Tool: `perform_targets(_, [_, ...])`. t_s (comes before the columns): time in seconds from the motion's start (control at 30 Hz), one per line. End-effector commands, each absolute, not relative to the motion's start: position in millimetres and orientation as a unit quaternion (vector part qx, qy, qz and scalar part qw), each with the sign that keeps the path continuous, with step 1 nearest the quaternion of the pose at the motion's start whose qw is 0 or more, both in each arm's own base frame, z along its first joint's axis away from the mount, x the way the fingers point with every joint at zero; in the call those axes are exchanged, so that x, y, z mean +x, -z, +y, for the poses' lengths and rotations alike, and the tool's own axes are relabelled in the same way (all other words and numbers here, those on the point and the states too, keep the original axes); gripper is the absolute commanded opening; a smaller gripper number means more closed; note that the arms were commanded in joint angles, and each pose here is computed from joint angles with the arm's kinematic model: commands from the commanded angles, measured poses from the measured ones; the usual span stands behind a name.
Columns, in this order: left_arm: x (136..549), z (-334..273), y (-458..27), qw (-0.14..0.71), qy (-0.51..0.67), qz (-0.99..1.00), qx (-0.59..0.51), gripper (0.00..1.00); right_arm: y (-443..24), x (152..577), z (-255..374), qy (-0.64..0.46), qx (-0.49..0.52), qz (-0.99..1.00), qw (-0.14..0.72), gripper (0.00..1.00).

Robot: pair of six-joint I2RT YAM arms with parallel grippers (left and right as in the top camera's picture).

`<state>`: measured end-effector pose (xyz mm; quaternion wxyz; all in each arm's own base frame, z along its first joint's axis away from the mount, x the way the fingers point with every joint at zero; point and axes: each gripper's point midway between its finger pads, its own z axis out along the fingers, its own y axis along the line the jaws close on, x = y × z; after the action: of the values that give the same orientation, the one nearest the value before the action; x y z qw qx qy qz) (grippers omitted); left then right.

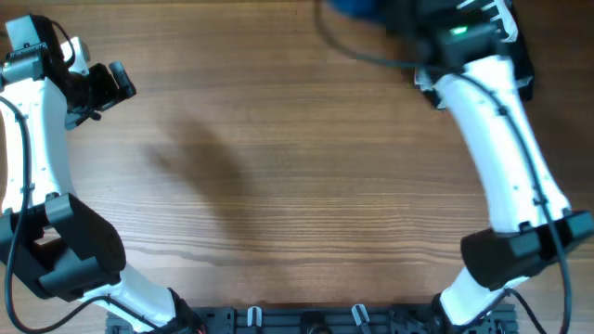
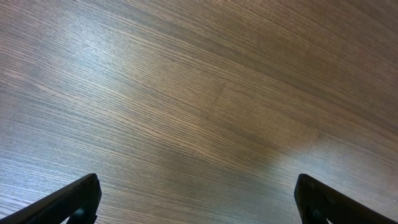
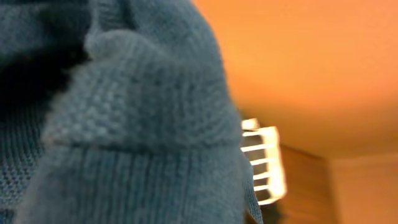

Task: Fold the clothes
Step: 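Carry the bundle to the top-right clothes stack and release it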

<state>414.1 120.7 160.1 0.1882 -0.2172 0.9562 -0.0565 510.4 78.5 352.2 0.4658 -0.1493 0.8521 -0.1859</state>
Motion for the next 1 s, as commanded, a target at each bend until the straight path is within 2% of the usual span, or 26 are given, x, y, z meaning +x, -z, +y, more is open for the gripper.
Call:
perform_targets(0.0, [417.3, 122.7, -174.4, 0.209, 0.059, 0.952, -0.216, 1.00, -407.5, 514.0, 15.7, 0.260, -0.112, 0.815, 0.507, 0.04])
perform_targets(0.13, [418.1, 123.0, -174.7, 0.210, 0.059, 0.952, -0.216, 1.00, -397.5, 534.7, -50.3, 0.287, -0.056, 0.814, 0.502, 0.04])
perform_targets(0.27, [420.9, 124.1, -176.0, 0.217, 0.058, 0.950, -0.215, 1.00, -337.7, 567.7, -105.0, 0.352, -0.002, 0.823, 0.446, 0.04])
perform_targets(0.37, [424.8, 125.3, -177.9, 0.226, 0.057, 0.949, -0.214, 1.00, -294.3, 593.3, -105.4, 0.339, 0.019, 0.831, 0.441, 0.04])
perform_targets(0.4, [424.9, 125.3, -178.0, 0.226, 0.057, 0.949, -0.214, 1.00, -264.3, 600.7, -97.7, 0.318, 0.024, 0.846, 0.427, 0.04])
perform_targets(0.53, [427.1, 126.1, -179.1, 0.231, 0.056, 0.948, -0.213, 1.00, -229.2, 604.6, -42.8, 0.215, -0.005, 0.883, 0.417, 0.06])
perform_targets(0.57, [427.4, 125.9, -179.2, 0.232, 0.057, 0.947, -0.213, 1.00, -223.5, 603.9, -31.2, 0.188, -0.005, 0.890, 0.415, 0.19])
perform_targets(0.6, [427.3, 125.8, -179.2, 0.232, 0.056, 0.948, -0.213, 1.00, -217.9, 603.8, -18.1, 0.155, -0.015, 0.898, 0.412, 0.56])
perform_targets(0.63, [427.3, 125.8, -179.2, 0.232, 0.056, 0.948, -0.213, 1.00, -211.8, 602.5, -5.1, 0.120, -0.031, 0.905, 0.406, 0.82])
perform_targets(0.67, [427.3, 125.8, -179.2, 0.232, 0.056, 0.948, -0.213, 1.00, -210.2, 600.4, -3.9, 0.110, -0.017, 0.908, 0.403, 0.93])
perform_targets(0.8, [427.3, 125.8, -179.2, 0.231, 0.056, 0.948, -0.213, 1.00, -233.7, 577.2, 16.3, 0.050, -0.040, 0.916, 0.396, 0.95])
perform_targets(0.97, [426.2, 125.5, -178.6, 0.229, 0.056, 0.948, -0.213, 1.00, -335.4, 567.9, 6.6, 0.054, -0.040, 0.859, 0.508, 1.00])
